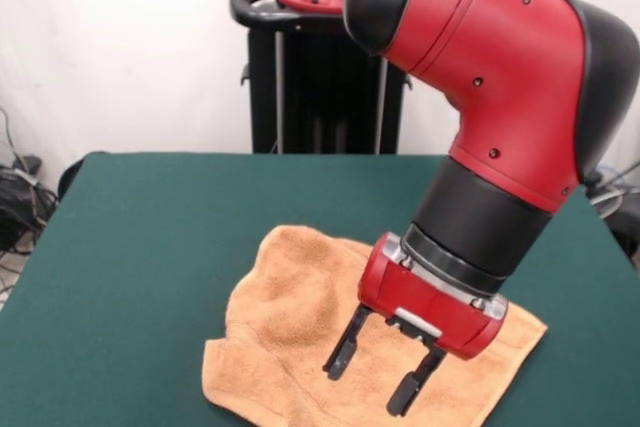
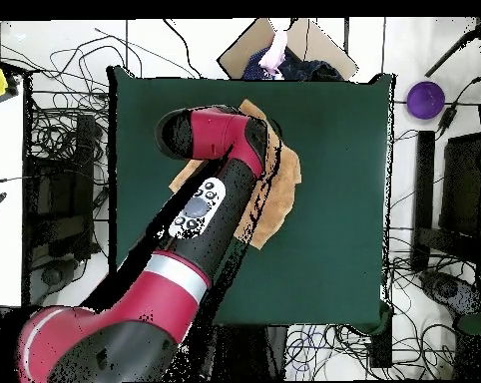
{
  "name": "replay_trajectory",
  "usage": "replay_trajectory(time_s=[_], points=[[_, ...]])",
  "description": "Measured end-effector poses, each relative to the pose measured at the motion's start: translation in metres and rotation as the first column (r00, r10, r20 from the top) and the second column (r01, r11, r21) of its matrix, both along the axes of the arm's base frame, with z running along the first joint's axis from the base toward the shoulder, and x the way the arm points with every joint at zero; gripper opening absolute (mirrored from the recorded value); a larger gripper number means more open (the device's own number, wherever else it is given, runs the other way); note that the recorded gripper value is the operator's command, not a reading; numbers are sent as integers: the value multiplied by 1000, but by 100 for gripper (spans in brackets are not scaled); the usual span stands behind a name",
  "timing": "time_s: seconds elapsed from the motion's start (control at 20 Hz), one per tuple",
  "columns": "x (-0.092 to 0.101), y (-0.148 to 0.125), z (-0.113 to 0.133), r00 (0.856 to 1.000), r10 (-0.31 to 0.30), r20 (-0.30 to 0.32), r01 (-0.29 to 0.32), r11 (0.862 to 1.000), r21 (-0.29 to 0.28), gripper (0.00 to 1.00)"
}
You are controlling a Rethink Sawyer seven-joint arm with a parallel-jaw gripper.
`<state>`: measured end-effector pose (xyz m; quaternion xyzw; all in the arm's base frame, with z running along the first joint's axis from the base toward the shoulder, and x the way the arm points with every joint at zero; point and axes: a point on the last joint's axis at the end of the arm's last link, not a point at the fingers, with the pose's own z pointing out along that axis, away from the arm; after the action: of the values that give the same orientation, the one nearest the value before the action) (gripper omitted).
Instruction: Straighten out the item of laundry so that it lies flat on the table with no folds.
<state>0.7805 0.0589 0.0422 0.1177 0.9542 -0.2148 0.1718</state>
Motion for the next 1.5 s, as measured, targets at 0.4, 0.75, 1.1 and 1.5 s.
replay_trajectory(time_s=[0.4,0.75,1.1,1.5], points=[[23,-7,25,993,1,121,-7,999,53,100],[35,-20,56,971,-21,237,-3,995,102,100],[25,-23,79,977,-18,214,-1,996,91,100],[2,-25,89,988,-36,150,21,994,104,100]])
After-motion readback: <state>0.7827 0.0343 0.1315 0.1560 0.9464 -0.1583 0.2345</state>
